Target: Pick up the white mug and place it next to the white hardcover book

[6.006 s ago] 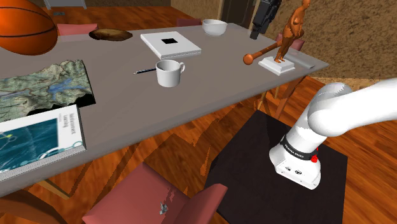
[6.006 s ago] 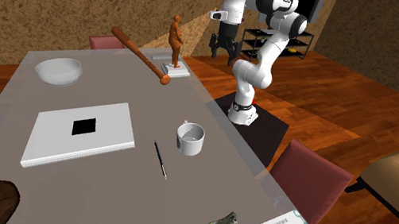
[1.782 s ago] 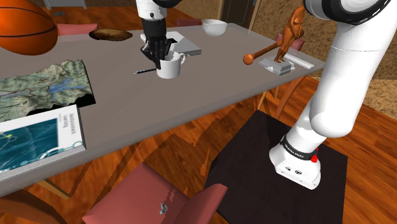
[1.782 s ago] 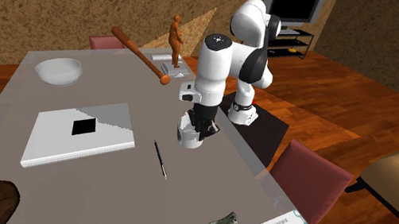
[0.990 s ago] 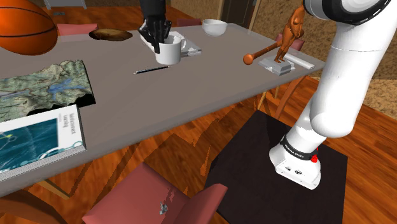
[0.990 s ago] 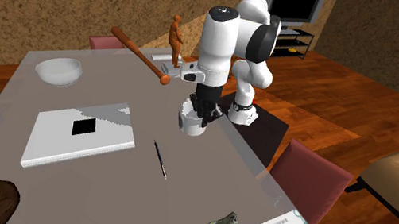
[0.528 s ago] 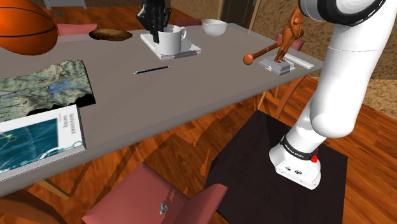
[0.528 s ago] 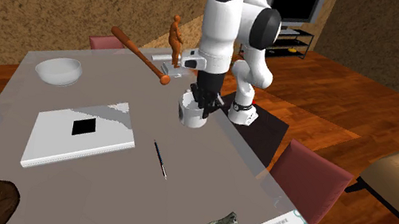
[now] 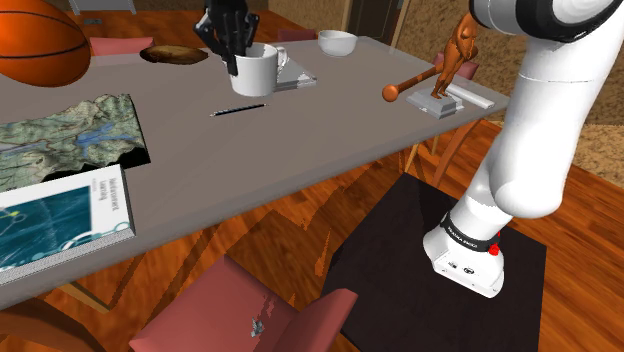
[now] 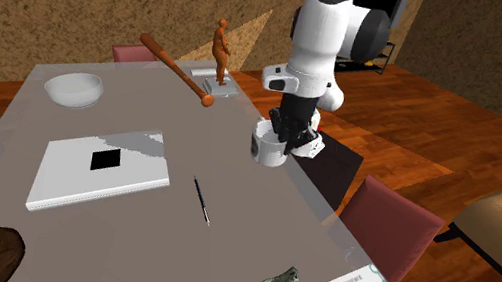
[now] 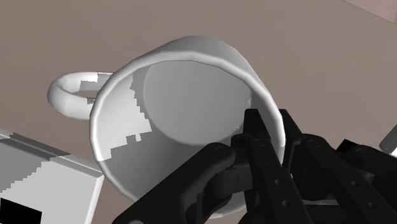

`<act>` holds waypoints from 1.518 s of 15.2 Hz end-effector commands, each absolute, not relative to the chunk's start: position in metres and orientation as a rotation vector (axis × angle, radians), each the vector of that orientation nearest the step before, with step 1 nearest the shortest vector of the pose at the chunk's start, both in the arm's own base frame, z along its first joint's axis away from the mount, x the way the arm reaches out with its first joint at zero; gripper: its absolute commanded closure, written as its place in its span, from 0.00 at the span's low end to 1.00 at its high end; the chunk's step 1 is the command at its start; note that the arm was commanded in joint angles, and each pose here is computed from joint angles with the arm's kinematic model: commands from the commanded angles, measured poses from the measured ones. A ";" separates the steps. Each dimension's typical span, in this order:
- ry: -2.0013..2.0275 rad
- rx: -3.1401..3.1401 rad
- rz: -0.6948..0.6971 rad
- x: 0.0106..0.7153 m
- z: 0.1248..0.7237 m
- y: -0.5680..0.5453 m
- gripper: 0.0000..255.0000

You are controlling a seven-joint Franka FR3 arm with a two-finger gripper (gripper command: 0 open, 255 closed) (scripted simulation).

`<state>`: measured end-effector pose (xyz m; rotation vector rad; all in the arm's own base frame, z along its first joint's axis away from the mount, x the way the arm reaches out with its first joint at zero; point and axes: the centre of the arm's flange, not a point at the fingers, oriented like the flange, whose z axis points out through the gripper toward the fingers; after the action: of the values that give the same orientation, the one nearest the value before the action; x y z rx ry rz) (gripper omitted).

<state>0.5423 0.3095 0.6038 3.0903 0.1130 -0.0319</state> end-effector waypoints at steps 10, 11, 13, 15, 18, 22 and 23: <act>0.112 3.090 -0.032 0.467 0.604 0.438 1.00; 0.112 3.090 -0.032 0.460 0.604 0.449 1.00; 0.112 3.090 -0.032 0.456 0.599 0.456 1.00; 0.112 3.090 -0.032 0.456 0.588 0.456 1.00; 0.112 3.090 -0.032 0.456 0.572 0.456 1.00; 0.112 3.090 -0.032 0.456 0.551 0.456 1.00; 0.112 3.090 -0.032 0.456 0.546 0.456 1.00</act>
<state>0.4568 0.4570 0.5512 3.0897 0.1119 -0.0325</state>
